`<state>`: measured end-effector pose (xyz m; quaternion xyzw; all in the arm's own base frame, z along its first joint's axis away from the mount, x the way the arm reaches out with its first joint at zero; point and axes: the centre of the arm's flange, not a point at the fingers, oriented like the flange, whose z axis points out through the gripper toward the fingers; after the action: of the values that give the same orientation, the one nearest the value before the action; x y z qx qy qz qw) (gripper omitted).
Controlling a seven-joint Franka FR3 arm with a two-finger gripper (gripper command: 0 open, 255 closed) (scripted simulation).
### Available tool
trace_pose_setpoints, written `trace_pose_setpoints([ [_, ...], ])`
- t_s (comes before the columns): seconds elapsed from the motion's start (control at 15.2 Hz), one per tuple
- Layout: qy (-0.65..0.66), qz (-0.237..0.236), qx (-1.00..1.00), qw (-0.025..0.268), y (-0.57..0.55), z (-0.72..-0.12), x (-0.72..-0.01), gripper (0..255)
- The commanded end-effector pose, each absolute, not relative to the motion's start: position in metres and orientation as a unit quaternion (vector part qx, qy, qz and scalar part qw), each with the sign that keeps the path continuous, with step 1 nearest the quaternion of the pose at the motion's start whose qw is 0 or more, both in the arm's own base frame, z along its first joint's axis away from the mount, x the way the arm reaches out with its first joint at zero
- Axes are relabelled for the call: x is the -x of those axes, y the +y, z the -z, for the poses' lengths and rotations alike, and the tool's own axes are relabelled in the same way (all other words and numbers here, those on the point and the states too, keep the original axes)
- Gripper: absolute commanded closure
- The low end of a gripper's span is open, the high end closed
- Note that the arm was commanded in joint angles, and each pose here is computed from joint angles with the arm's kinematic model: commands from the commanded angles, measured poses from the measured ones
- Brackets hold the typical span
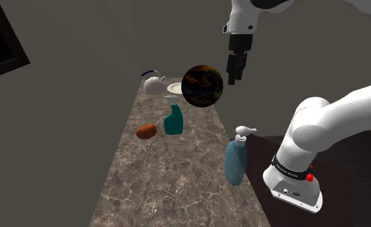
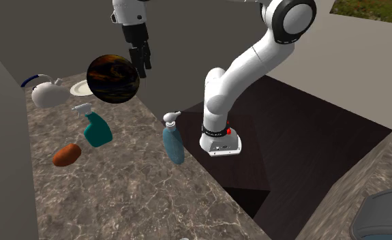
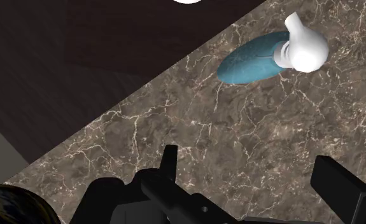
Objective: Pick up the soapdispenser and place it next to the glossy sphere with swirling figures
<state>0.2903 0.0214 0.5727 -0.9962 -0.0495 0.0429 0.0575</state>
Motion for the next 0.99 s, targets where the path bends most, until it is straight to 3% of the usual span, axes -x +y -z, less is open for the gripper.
trace_pose_setpoints([
  [0.0, -0.049, -0.043, 0.996, 0.058, 0.021, -0.573, -0.29, 0],
  [0.92, -0.099, -0.033, 0.992, 0.069, 0.121, -0.464, -0.201, 0],
])
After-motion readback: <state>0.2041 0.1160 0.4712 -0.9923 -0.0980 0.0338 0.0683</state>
